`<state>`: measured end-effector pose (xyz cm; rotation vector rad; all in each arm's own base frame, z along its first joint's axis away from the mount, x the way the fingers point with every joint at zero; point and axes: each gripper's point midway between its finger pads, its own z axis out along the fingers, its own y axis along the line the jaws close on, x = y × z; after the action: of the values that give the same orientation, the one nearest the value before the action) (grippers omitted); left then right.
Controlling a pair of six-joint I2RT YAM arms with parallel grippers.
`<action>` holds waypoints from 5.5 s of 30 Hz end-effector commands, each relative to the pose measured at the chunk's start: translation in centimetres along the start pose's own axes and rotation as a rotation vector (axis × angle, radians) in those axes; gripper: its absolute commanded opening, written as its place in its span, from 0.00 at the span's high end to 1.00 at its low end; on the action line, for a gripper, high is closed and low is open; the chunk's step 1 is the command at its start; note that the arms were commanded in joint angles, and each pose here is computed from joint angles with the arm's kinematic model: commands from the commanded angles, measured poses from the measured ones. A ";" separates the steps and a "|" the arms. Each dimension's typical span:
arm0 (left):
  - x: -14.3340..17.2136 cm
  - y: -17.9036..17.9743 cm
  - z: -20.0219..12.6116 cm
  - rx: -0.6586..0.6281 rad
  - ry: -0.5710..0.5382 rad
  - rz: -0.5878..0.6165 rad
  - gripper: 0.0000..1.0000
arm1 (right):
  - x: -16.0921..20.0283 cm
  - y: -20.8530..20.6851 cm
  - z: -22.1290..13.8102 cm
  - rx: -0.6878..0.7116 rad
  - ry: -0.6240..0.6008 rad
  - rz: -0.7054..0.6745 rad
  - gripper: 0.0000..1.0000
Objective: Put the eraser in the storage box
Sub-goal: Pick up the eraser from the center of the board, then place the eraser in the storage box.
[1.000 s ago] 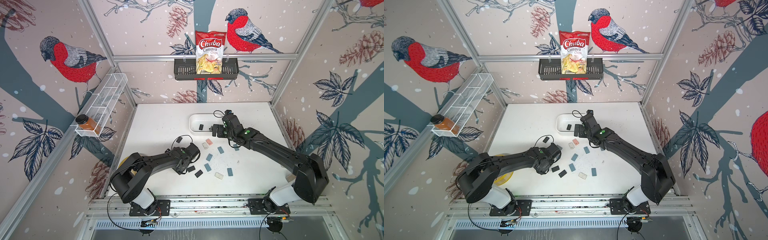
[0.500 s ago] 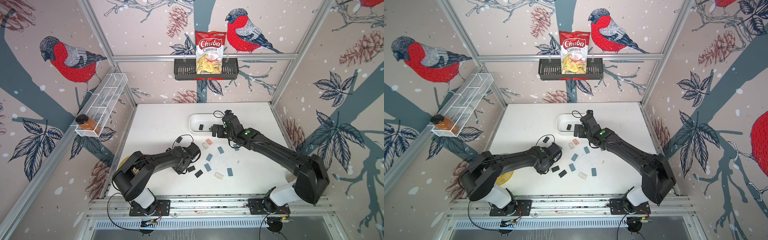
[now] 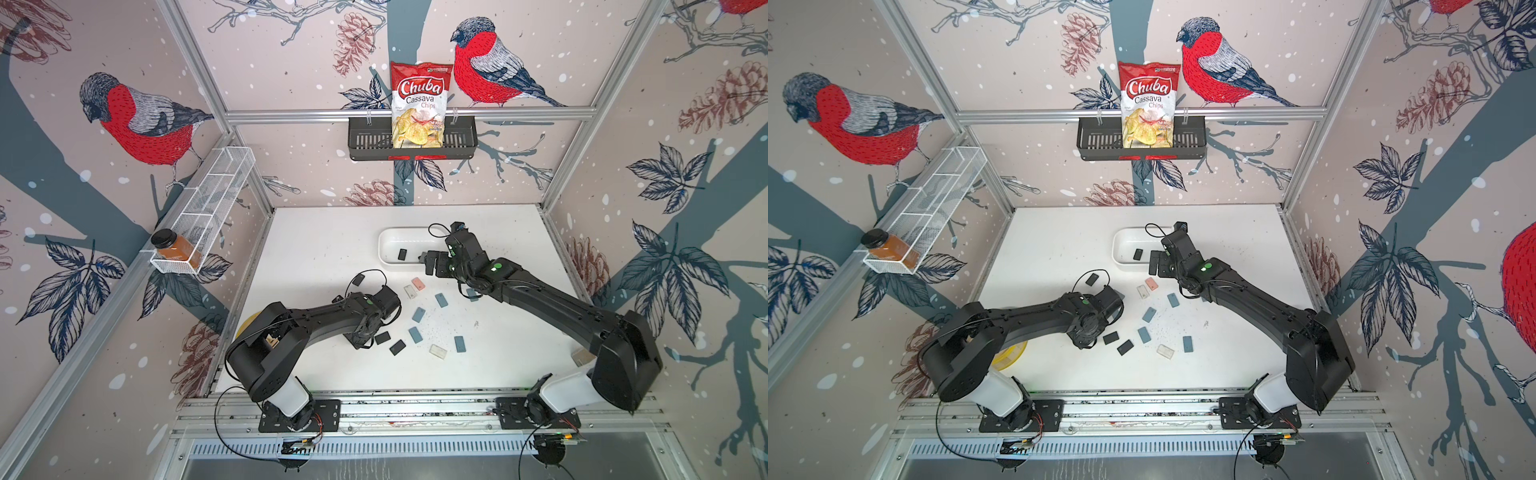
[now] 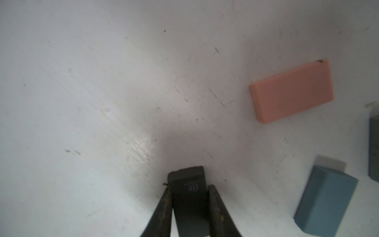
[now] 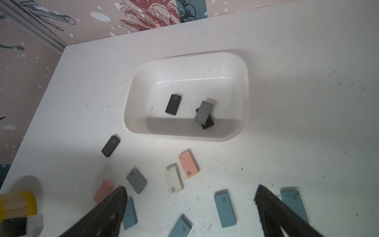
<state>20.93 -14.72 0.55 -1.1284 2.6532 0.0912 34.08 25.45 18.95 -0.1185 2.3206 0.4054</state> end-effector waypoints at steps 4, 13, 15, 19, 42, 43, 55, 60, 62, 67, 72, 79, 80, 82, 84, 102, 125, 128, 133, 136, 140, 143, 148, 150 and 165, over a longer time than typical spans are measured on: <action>1.7 -2.2 0.7 0.099 0.096 0.018 0.76 | -0.1 -0.2 -0.5 0.005 -0.025 0.018 0.00; 2.3 -2.7 1.0 0.100 0.087 0.139 0.80 | 0.7 -1.4 -1.2 0.034 -0.028 0.013 0.00; 2.5 -2.8 1.1 0.101 0.089 0.158 0.81 | 1.0 -1.8 -1.4 0.045 -0.028 0.010 0.00; 2.4 -2.8 1.0 0.107 0.078 0.186 0.85 | 1.5 -2.8 -1.7 0.074 -0.030 0.015 0.00; -1.2 -6.7 -5.0 0.246 -0.105 0.347 0.89 | 6.6 -6.3 -3.1 0.115 0.016 0.051 0.00; -1.3 -6.9 -5.1 0.243 -0.111 0.357 0.89 | 6.9 -6.4 -3.0 0.117 0.022 0.051 0.00; -4.3 -10.4 -9.9 0.288 -0.254 0.438 0.89 | 10.5 -7.5 -2.9 0.131 0.062 0.068 0.00; -5.4 -13.3 -11.8 0.344 -0.304 0.495 0.89 | 11.8 -7.6 -2.9 0.133 0.081 0.066 0.00; -6.0 -14.5 -12.3 0.367 -0.308 0.513 0.89 | 12.3 -7.9 -2.9 0.149 0.090 0.068 0.00; -7.6 -17.9 -13.2 0.419 -0.312 0.570 0.89 | 14.0 -8.6 -2.6 0.185 0.123 0.079 0.00; -9.6 -20.4 -12.5 0.417 -0.320 0.600 0.89 | 15.1 -8.6 -2.7 0.193 0.142 0.084 0.00; -10.9 -24.3 -10.4 0.381 -0.370 0.714 0.89 | 17.0 -8.6 -2.9 0.222 0.179 0.077 0.00; -11.0 -24.6 -10.1 0.379 -0.363 0.723 0.89 | 17.2 -8.6 -2.9 0.227 0.183 0.074 0.00; -11.1 -25.4 -9.4 0.377 -0.360 0.741 0.90 | 17.6 -8.5 -3.0 0.231 0.189 0.071 0.00; -11.3 -26.0 -9.0 0.374 -0.370 0.756 0.90 | 18.0 -8.6 -3.1 0.237 0.195 0.063 0.00; -12.1 -28.4 -5.5 0.353 -0.392 0.806 0.84 | 21.2 -8.2 -4.1 0.241 0.234 0.049 0.00; -11.1 -28.8 -2.7 0.340 -0.329 0.839 0.69 | 22.6 -7.8 -3.9 0.256 0.252 0.027 0.00; -11.0 -28.8 -2.6 0.341 -0.324 0.842 0.67 | 22.6 -7.8 -3.9 0.256 0.252 0.028 0.00; -10.9 -28.7 -2.3 0.335 -0.318 0.847 0.62 | 22.6 -7.9 -3.8 0.260 0.253 0.025 0.00; -10.9 -28.9 -2.5 0.342 -0.317 0.849 0.57 | 22.7 -8.0 -3.9 0.262 0.253 0.024 0.00; -11.1 -29.1 -3.4 0.356 -0.329 0.845 0.43 | 22.7 -8.0 -3.9 0.264 0.252 0.024 0.00; -11.5 -29.5 -4.6 0.374 -0.343 0.840 0.34 | 22.6 -8.0 -3.9 0.265 0.252 0.024 0.01; -11.9 -29.7 -6.9 0.418 -0.356 0.825 0.20 | 22.8 -8.0 -3.8 0.270 0.258 0.021 0.02; -12.0 -29.7 -7.9 0.439 -0.357 0.813 0.09 | 22.9 -8.0 -3.8 0.271 0.261 0.021 0.02; -11.3 -24.7 -15.9 0.578 -0.368 0.704 0.02 | 23.8 -8.2 -3.3 0.291 0.281 0.001 0.09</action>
<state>43.60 -26.56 18.85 0.0671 2.3844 -0.2406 16.55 17.59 2.16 -0.0378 2.6411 0.0606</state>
